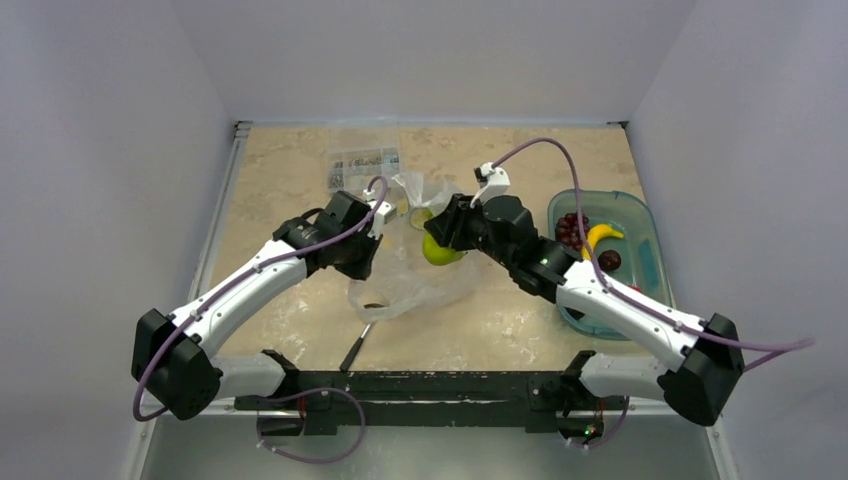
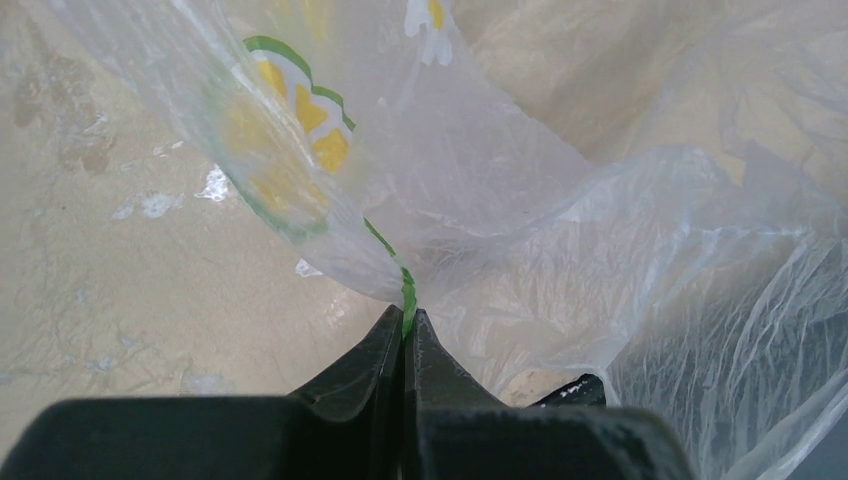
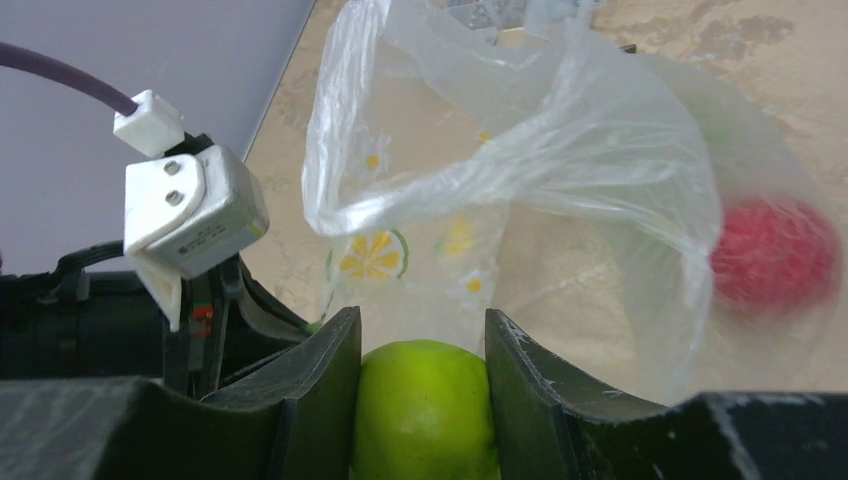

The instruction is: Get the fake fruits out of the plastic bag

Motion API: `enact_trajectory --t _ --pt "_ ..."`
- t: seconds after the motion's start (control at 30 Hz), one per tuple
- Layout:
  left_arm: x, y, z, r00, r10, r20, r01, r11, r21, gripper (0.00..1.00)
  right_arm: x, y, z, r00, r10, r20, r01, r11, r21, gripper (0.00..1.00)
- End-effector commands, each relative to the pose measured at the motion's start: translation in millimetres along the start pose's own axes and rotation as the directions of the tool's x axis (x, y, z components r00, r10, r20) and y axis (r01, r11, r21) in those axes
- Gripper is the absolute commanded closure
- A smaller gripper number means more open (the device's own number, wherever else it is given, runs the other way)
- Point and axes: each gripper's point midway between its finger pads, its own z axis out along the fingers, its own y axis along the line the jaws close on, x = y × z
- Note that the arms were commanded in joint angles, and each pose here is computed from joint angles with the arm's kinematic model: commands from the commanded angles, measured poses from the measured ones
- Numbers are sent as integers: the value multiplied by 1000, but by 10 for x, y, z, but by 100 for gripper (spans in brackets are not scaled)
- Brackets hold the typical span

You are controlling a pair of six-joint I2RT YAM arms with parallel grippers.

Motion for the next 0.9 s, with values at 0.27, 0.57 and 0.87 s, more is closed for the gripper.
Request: enact_trajectory --t 0.27,0.57,0.87 --pt "-142 116 -48 997 -48 62 53 995 -85 100 -651 -244 -860 987 -46 151 20 985 172 100" --pt "-104 5 -2 999 -29 19 29 999 -18 100 -721 188 -497 989 -14 144 17 1000 -19 100" --pt "-102 -5 9 1000 -22 13 22 1000 -11 100 -833 762 -155 992 47 118 -17 970 -243 100"
